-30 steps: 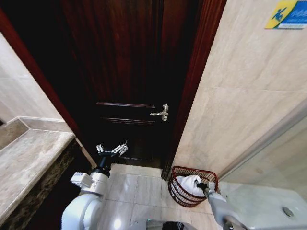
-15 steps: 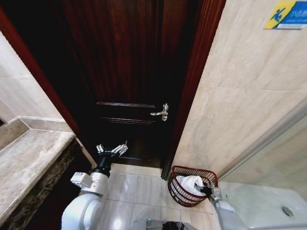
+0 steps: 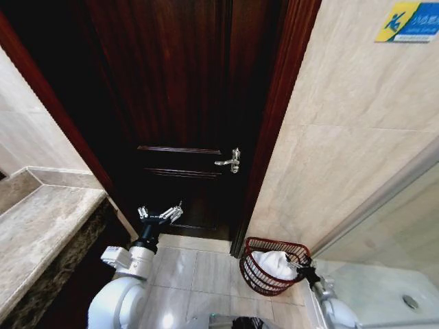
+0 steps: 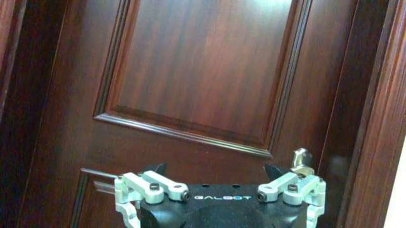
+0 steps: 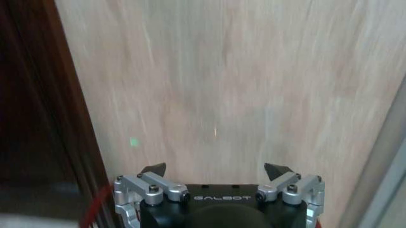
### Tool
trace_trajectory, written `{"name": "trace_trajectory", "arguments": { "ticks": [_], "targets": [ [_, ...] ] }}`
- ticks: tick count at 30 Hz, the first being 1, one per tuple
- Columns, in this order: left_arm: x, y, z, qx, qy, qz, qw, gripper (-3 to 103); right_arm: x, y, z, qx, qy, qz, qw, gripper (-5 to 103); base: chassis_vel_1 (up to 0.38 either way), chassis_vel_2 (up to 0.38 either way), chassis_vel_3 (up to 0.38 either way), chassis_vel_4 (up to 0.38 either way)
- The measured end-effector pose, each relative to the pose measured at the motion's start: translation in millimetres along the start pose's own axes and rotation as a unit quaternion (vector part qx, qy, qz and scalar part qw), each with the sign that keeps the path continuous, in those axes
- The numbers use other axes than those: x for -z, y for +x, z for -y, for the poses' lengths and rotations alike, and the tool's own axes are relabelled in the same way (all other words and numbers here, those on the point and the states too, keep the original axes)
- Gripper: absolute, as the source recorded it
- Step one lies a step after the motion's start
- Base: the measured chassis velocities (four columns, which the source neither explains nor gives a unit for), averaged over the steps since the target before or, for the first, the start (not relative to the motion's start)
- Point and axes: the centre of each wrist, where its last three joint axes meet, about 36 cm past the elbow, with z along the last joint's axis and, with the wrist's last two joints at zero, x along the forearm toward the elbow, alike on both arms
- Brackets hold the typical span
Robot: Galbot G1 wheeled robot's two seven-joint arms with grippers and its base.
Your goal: Discard the used towel into the hamper.
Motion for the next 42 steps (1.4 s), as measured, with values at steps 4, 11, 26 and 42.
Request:
{"name": "trace_trajectory", "arguments": {
  "ticks": [4,11,26,42],
  "targets": [
    [0.0,0.0,0.0,0.0,0.0,0.0,1.0,100,34.3,19.7,-12.5,0.01,0.019,0.066,0.998,100,0.0,0.0,0.0,0.0],
    [0.0,0.0,0.0,0.0,0.0,0.0,1.0,100,100.8,70.0,-46.0,-0.002,0.011,0.189,0.982,100,0.0,0.0,0.0,0.0],
    [0.0,0.0,0.0,0.0,0.0,0.0,1.0,100,191.1,125.5,-61.6,-0.039,0.042,0.331,0.942,100,0.0,0.0,0.0,0.0],
    [0.0,0.0,0.0,0.0,0.0,0.0,1.0,100,239.2,143.1,-81.0,-0.022,0.029,0.364,0.931,100,0.0,0.0,0.0,0.0]
  ]
}}
